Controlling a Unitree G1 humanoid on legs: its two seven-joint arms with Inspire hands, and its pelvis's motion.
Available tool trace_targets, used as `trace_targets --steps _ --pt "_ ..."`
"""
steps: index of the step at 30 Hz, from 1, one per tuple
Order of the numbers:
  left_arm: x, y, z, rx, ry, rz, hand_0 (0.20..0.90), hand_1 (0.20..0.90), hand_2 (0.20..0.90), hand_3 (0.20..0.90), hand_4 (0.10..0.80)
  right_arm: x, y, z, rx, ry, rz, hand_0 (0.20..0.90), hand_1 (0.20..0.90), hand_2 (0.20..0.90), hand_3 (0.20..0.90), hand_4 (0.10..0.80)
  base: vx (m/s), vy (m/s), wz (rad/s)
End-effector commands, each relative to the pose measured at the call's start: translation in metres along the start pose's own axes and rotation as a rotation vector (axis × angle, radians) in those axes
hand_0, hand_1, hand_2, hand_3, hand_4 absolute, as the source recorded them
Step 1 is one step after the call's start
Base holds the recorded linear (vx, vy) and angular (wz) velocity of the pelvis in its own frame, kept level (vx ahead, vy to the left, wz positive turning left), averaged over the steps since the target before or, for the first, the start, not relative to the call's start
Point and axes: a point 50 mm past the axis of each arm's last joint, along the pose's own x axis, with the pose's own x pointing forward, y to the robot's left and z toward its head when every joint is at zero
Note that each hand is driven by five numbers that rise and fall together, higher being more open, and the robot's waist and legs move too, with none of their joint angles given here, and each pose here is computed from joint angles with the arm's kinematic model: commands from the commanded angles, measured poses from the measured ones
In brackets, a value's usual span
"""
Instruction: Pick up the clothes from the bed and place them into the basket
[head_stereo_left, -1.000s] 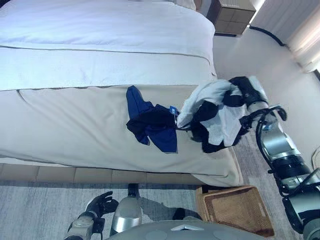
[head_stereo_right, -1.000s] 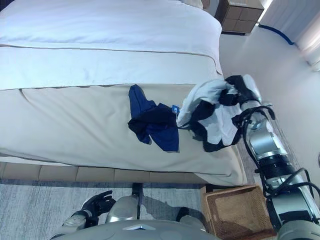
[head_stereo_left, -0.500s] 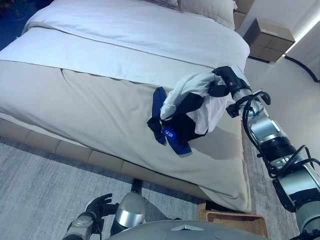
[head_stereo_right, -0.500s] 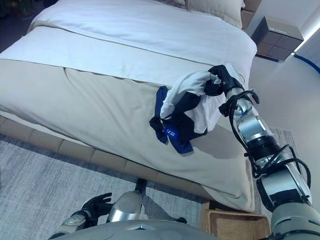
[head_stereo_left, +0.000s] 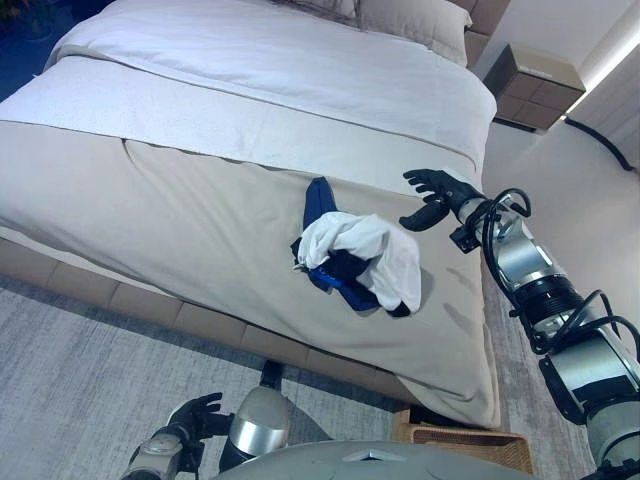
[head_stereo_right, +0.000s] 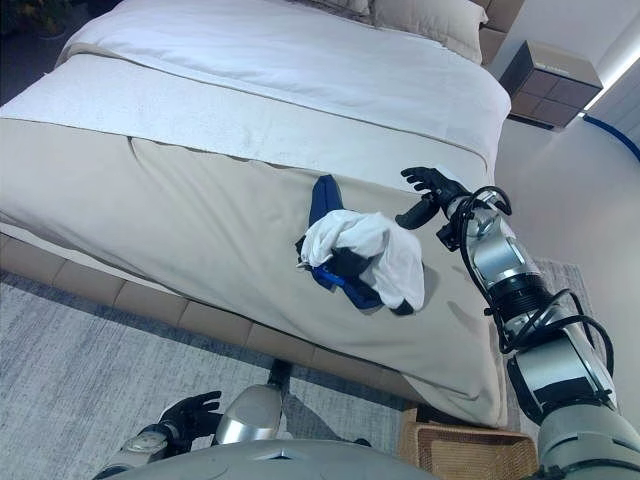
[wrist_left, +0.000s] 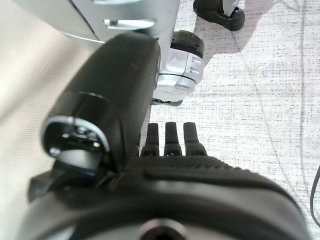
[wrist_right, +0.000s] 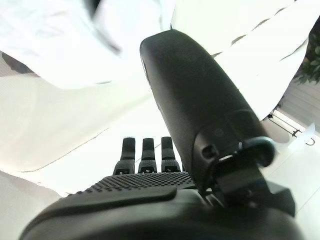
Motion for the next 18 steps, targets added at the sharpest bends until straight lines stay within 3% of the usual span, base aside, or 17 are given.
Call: trace_targets --steps 1,11,12,13,18 --pt "0.001 -0.008 -0.002 0.079 0.012 -0.046 0.900 0.900 0.900 0.900 0.800 -0.004 -0.046 0.055 -0.176 -0.167 -0.130 0.300 0.300 0.300 0.200 0.100 0.000 0.000 0.00" --pt "0.001 -0.008 -0.001 0.085 0.013 -0.048 0.900 0.900 0.900 0.900 0.800 -0.005 -0.048 0.058 -0.236 -0.173 -0.159 0.300 0.300 0.300 0.200 0.100 0.000 0.000 0.00" --pt "0.001 -0.008 -0.001 0.085 0.013 -0.049 0.900 0.900 0.900 0.900 0.800 -0.005 -0.047 0.058 -0.239 -0.172 -0.155 0.324 0.324 0.324 0.227 0.127 0.000 0.000 0.00" --pt "0.001 -0.008 -0.001 0.084 0.013 -0.053 0.900 0.900 0.900 0.900 0.800 -0.004 -0.044 0.058 -0.252 -0.164 -0.148 0.900 0.900 0.900 0.900 0.800 0.029 0.031 -0.01" --pt "0.003 -0.010 0.013 0.089 -0.030 -0.062 0.900 0.900 0.900 0.900 0.800 0.006 -0.032 0.057 -0.409 -0.110 -0.166 0.900 0.900 0.900 0.900 0.800 -0.021 -0.001 0.00"
